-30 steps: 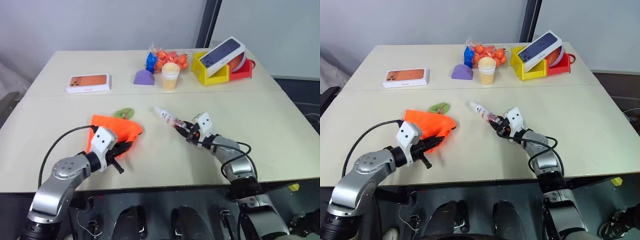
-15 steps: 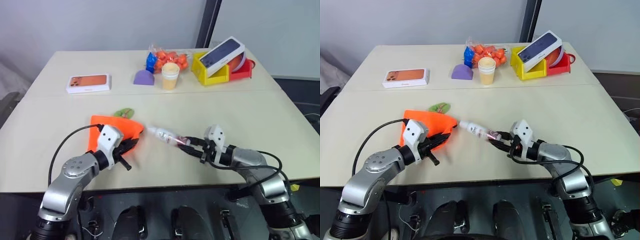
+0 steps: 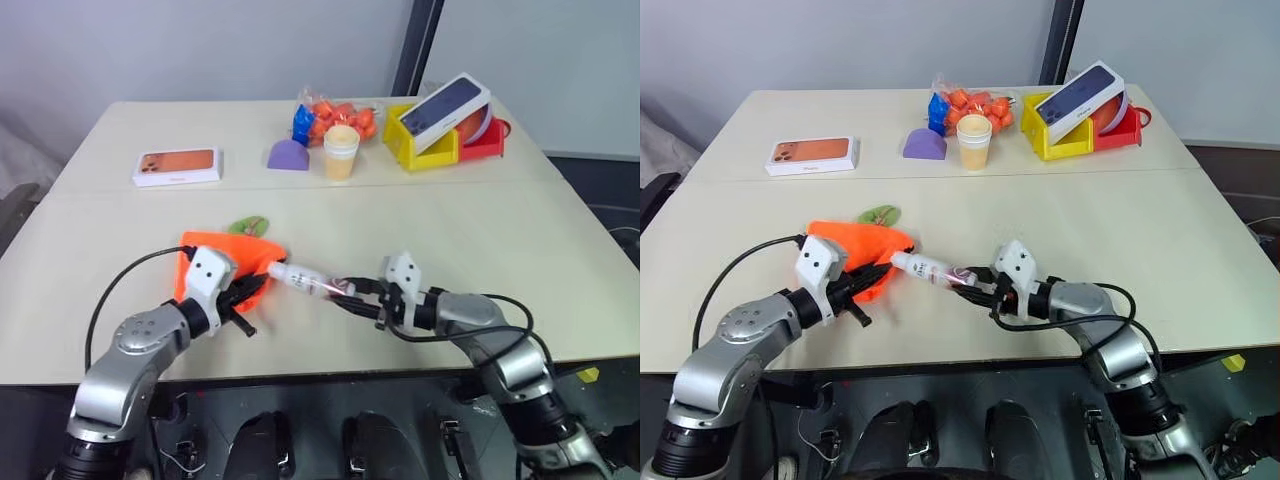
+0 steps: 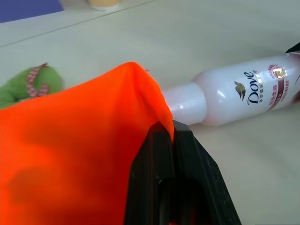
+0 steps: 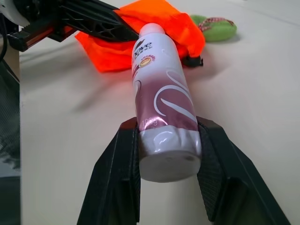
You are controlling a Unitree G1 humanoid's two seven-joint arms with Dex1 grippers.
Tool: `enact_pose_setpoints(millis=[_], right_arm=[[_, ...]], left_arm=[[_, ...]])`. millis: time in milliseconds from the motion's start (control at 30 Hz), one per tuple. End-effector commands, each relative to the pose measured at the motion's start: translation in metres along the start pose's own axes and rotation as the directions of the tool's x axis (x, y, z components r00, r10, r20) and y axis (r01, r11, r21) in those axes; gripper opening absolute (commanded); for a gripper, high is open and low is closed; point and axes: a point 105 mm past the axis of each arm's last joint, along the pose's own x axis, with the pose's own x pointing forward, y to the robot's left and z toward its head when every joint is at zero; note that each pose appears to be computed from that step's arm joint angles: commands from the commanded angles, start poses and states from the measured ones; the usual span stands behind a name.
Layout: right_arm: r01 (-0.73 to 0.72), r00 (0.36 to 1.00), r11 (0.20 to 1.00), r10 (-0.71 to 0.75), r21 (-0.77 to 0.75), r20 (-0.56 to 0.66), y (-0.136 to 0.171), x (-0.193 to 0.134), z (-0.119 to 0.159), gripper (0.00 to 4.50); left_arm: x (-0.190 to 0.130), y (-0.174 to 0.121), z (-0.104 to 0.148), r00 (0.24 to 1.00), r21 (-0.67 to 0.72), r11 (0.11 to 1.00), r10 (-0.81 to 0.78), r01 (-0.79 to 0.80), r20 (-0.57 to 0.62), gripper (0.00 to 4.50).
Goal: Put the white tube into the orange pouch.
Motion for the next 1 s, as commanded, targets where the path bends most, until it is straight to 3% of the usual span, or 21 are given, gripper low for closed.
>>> enact_pose_setpoints(millis=[33, 367, 733, 1000], right_arm=[[-0.099, 0.993, 0.989, 0.106, -0.113, 0.055, 0.016, 0.023, 0.023, 1.04], [-0.136, 0.987, 0.974, 0.149, -0.179, 0.059, 0.015, 0.041, 0.036, 1.04], [-0.071, 0.997, 0.981, 0.077, -0.181, 0.023, -0.001, -0.003, 0.031, 1.04], [-0.031, 0.999, 0.98, 0.038, -0.197, 0.031, -0.006, -0.007, 0.036, 1.04]], left_arm=[[0.003, -0.018, 0.017, 0.995, 0.023, 0.996, -0.082, 0.081, 0.059, 0.0], [0.003, -0.022, 0.017, 0.994, 0.024, 0.995, -0.095, 0.094, 0.055, 0.0], [-0.004, -0.001, 0.017, 0.998, 0.034, 0.999, 0.012, -0.014, 0.063, 0.0], [-0.011, -0.005, 0.017, 0.998, 0.041, 0.999, -0.013, 0.01, 0.056, 0.0]])
